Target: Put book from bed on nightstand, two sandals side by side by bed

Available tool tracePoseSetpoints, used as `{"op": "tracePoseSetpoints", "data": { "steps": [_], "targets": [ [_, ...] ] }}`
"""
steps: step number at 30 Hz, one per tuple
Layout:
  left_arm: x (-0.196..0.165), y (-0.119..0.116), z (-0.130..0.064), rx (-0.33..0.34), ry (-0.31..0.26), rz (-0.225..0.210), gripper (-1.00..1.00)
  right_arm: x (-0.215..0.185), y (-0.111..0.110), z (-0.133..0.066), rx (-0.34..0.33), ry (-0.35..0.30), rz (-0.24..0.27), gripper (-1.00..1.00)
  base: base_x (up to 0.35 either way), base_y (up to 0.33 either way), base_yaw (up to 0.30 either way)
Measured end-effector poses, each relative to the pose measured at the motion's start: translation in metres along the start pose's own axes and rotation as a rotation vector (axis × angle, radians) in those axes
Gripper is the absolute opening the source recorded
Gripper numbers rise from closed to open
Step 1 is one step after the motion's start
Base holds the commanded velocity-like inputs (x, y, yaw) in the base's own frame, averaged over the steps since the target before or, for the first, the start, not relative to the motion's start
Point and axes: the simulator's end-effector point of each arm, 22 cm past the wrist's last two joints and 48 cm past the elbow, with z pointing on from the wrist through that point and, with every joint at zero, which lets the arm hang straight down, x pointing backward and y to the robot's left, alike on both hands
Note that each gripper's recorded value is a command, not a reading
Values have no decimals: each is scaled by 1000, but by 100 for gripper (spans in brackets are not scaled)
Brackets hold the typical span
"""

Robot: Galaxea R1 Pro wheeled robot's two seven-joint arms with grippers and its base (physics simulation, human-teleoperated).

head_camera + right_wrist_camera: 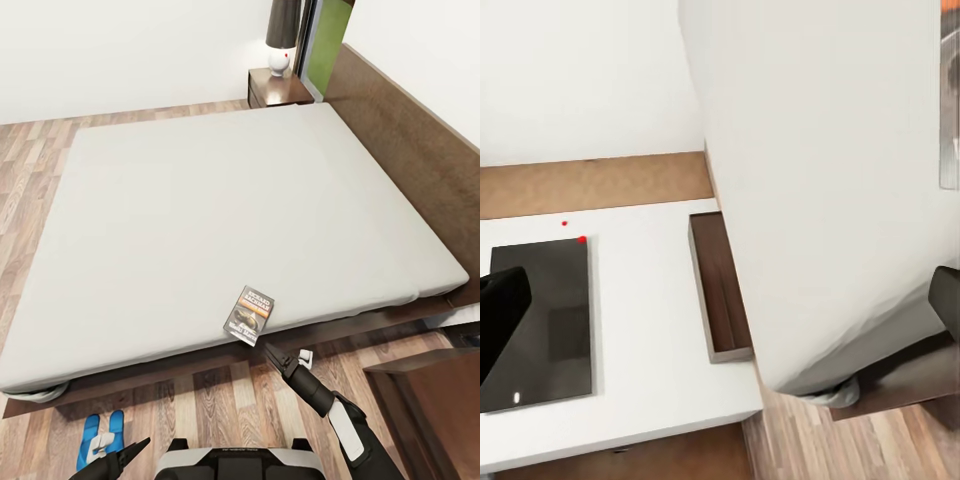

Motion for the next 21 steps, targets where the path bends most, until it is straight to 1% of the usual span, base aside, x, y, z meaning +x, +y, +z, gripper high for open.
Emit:
{"op": "tracePoseSetpoints", "data": {
  "steps": [21],
  "targets": [
    [-3,16,18,2,0,1,100,-4,-23,8,0,-1,0,100,0,0,0]
  ]
}}
